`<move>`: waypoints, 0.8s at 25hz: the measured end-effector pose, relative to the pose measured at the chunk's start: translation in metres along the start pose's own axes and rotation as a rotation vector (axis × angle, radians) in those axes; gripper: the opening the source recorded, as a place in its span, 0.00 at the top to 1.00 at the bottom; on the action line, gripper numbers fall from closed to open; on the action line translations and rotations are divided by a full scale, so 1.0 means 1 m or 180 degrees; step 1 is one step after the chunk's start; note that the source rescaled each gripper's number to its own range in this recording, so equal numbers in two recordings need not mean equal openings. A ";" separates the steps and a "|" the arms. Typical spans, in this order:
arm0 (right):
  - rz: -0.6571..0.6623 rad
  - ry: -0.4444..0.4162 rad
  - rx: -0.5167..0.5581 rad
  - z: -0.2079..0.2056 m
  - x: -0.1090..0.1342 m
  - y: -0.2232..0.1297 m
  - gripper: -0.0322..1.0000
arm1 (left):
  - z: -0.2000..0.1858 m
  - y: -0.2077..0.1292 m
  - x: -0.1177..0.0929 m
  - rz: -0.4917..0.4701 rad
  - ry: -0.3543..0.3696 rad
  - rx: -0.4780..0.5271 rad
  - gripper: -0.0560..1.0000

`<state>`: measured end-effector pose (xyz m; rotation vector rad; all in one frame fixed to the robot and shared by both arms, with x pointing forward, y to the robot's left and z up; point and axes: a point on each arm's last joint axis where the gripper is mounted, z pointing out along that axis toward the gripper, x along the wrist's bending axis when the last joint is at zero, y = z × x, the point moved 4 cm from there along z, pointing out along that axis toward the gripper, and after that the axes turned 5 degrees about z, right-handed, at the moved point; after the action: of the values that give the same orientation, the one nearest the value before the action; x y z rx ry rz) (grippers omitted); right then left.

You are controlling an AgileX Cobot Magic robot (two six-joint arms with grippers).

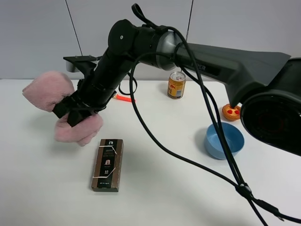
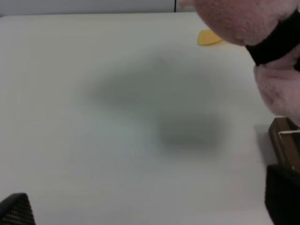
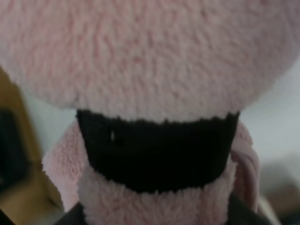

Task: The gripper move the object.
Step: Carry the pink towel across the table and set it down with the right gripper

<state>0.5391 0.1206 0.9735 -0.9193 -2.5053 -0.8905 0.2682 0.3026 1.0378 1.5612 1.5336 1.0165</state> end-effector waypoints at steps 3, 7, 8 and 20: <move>0.0461 0.0020 -0.0182 0.008 0.003 0.006 0.97 | 0.000 0.000 0.000 0.0000 0.0000 0.0000 0.00; 0.1004 -0.0027 -0.0305 0.011 0.002 0.010 0.97 | 0.000 0.000 0.000 0.0000 0.0000 0.0000 0.00; 0.1075 -0.0046 -0.0308 0.011 0.003 0.010 0.97 | 0.000 0.000 0.000 0.0000 0.0000 0.0000 0.00; 0.1388 -0.0225 0.0249 0.058 0.005 -0.023 0.97 | 0.000 0.000 0.000 0.0000 0.0000 0.0000 0.00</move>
<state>0.5147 0.1473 0.9221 -1.4158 -2.2391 -0.6228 0.2682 0.3026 1.0378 1.5612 1.5336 1.0165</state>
